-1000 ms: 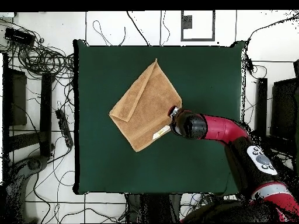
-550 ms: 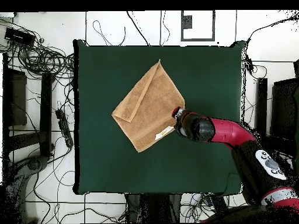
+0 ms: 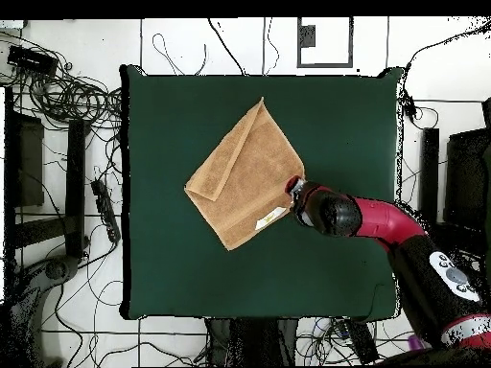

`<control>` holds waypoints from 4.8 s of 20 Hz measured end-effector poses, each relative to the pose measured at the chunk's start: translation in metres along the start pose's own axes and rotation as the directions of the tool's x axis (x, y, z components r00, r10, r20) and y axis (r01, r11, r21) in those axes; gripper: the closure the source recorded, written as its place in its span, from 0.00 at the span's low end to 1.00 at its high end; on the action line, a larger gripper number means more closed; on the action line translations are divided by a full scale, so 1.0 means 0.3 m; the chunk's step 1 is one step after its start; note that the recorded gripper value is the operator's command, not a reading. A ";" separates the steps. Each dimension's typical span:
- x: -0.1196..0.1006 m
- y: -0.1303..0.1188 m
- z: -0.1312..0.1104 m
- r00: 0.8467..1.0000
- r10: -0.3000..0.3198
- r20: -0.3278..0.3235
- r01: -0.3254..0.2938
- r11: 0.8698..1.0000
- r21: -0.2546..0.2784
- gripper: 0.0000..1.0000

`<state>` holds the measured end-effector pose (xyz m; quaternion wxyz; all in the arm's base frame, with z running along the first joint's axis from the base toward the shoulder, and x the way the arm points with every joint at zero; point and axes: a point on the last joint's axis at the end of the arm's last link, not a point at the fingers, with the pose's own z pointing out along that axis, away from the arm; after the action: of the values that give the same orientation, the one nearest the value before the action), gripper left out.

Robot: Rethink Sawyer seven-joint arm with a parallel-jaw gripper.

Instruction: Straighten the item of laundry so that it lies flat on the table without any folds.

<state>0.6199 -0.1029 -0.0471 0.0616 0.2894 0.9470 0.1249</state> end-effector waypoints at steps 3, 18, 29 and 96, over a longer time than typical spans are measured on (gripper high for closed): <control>0.000 -0.006 -0.001 1.000 -0.007 0.002 0.007 1.000 -0.013 1.00; -0.009 -0.022 -0.002 1.000 0.010 -0.013 -0.011 0.999 -0.050 1.00; -0.020 -0.043 -0.006 1.000 0.007 -0.023 -0.009 0.997 -0.077 1.00; -0.088 -0.292 -0.071 0.944 -0.326 -0.051 0.314 0.935 -0.167 1.00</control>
<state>0.5910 -0.1922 -0.0494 0.0668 0.1205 0.9704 0.1985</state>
